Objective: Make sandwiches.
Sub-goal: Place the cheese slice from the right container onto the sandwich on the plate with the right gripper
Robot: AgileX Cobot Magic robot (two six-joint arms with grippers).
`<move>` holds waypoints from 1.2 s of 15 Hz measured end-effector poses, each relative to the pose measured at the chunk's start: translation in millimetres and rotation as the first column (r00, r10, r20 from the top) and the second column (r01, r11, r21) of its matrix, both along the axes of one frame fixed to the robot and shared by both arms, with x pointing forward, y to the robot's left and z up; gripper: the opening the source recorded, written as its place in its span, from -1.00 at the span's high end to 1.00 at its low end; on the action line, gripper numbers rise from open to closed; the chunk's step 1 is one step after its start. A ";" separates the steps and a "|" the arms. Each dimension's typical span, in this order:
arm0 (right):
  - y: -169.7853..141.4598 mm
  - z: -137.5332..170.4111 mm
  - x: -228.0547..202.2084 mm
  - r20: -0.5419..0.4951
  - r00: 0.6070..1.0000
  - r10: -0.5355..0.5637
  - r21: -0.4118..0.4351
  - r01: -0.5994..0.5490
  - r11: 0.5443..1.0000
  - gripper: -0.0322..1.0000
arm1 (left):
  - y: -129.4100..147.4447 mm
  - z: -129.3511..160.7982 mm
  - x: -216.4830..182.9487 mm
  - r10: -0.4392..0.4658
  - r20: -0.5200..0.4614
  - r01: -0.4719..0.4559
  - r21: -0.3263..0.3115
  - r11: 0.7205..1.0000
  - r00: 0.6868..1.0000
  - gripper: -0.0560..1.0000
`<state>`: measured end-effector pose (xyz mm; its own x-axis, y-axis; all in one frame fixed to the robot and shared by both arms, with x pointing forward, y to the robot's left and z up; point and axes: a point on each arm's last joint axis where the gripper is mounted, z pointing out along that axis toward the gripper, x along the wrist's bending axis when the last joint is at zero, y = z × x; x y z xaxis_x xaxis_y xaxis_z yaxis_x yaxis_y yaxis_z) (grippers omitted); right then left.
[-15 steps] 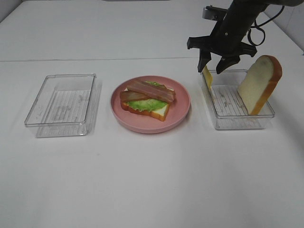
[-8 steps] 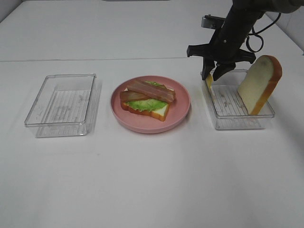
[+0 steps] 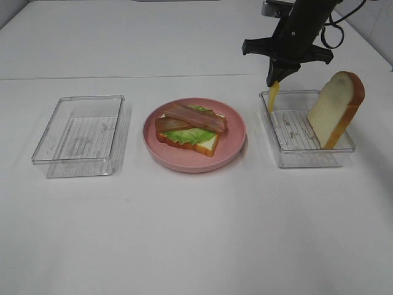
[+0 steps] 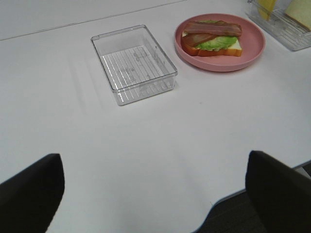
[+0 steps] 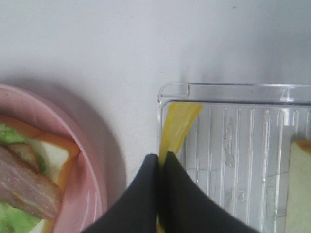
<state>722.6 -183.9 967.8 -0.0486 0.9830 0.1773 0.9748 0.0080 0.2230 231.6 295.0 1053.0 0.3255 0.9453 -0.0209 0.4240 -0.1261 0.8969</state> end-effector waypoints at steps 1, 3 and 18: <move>0.2 8.5 0.3 -0.002 1.000 0.005 -0.001 -0.005 1.000 0.94 | 0.0 0.0 0.0 0.000 0.000 0.000 0.000 1.000 1.000 -0.91; 1.1 23.8 -3.0 -0.010 1.000 0.019 0.013 -0.019 1.000 0.94 | 0.0 0.0 0.0 0.000 0.000 0.000 0.000 1.000 1.000 -0.91; 121.6 53.1 -55.4 -0.012 0.923 0.385 0.440 -0.341 0.831 0.94 | 0.0 0.0 0.0 0.000 0.000 0.000 0.000 1.000 1.000 -0.91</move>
